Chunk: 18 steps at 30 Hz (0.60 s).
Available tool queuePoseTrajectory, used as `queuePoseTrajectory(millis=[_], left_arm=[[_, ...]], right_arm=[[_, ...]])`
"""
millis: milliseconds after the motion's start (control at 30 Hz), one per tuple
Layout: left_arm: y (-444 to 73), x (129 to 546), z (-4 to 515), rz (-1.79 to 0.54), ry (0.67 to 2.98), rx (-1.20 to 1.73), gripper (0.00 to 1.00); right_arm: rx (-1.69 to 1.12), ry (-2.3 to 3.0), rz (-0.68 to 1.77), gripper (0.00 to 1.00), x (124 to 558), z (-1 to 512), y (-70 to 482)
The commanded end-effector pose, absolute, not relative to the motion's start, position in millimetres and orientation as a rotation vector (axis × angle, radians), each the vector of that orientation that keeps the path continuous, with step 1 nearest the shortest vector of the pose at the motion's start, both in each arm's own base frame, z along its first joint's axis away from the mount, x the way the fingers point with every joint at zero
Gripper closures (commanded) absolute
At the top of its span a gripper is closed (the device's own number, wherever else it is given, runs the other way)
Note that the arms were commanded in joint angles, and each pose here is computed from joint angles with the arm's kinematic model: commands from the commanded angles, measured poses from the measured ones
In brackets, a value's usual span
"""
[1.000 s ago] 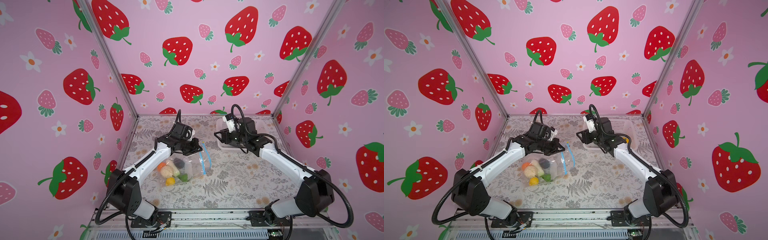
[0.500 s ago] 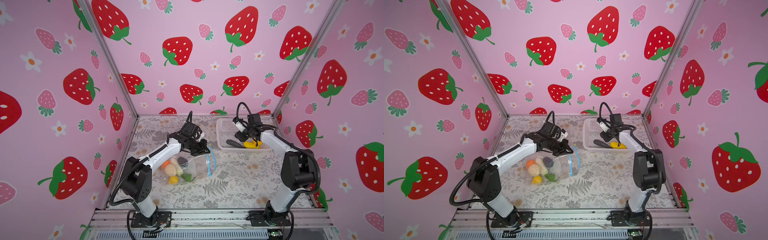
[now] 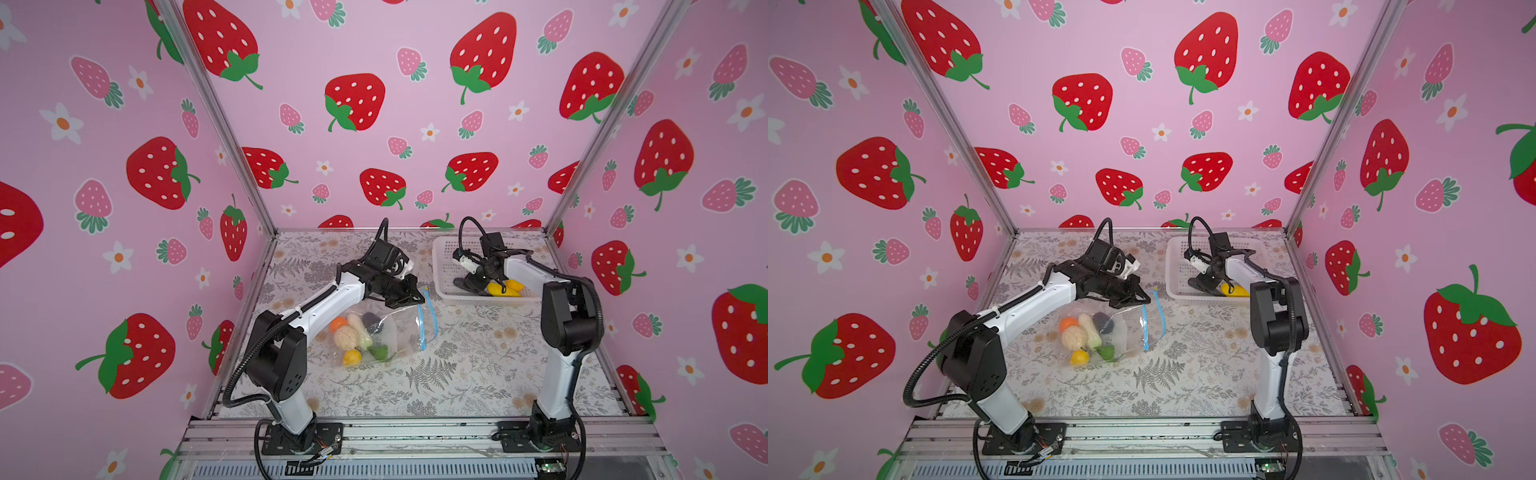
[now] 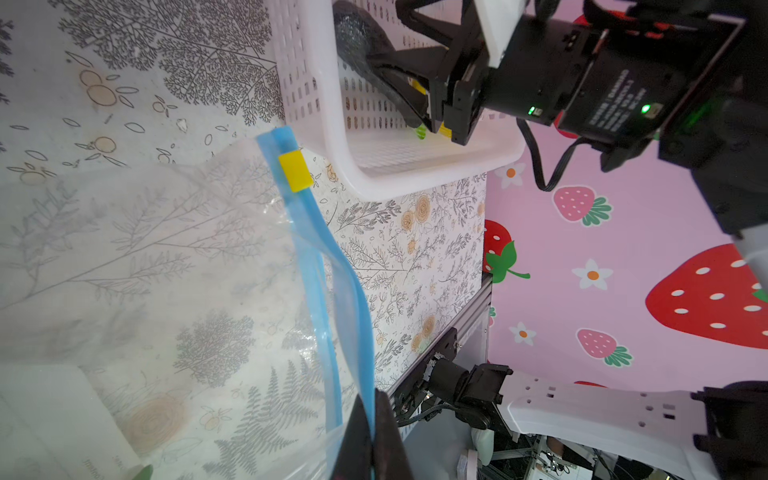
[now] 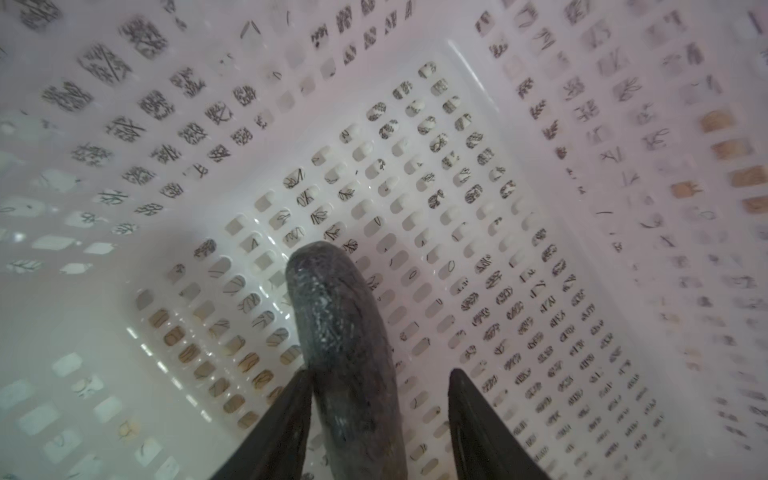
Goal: Place the food in the zip-top bag and seal the zipper
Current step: 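Grasp the long dark eggplant with the right gripper and lift it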
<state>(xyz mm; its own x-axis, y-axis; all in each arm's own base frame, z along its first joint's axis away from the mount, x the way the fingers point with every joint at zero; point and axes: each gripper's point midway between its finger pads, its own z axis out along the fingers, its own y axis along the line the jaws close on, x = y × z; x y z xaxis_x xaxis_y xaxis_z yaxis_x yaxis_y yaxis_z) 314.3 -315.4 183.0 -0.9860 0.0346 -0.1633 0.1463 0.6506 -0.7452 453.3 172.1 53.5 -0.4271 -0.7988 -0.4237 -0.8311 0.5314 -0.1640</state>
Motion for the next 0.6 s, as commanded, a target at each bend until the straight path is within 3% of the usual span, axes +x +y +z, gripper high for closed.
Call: queuePoseTrajectory(millis=[0, 67, 333, 567], left_arm=[[-321.9, 313.4, 192.2, -1.292, 2.71, 0.189, 1.0], [-322.7, 314.0, 190.9, -1.294, 2.713, 0.191, 1.0], [-323.5, 316.9, 187.1, -1.295, 2.719, 0.189, 1.0], [-323.5, 317.5, 185.0, -1.302, 2.719, 0.173, 1.0]], right_arm=[[-1.404, 2.337, 0.145, 0.47, 446.7, 40.1, 177.3], [-1.403, 2.346, 0.146, 0.48, 449.7, 34.2, 178.2], [-1.36, 2.352, 0.142, 0.67, 469.6, 31.9, 183.6], [-1.233, 2.338, 0.106, 0.74, 489.4, 57.3, 187.5]])
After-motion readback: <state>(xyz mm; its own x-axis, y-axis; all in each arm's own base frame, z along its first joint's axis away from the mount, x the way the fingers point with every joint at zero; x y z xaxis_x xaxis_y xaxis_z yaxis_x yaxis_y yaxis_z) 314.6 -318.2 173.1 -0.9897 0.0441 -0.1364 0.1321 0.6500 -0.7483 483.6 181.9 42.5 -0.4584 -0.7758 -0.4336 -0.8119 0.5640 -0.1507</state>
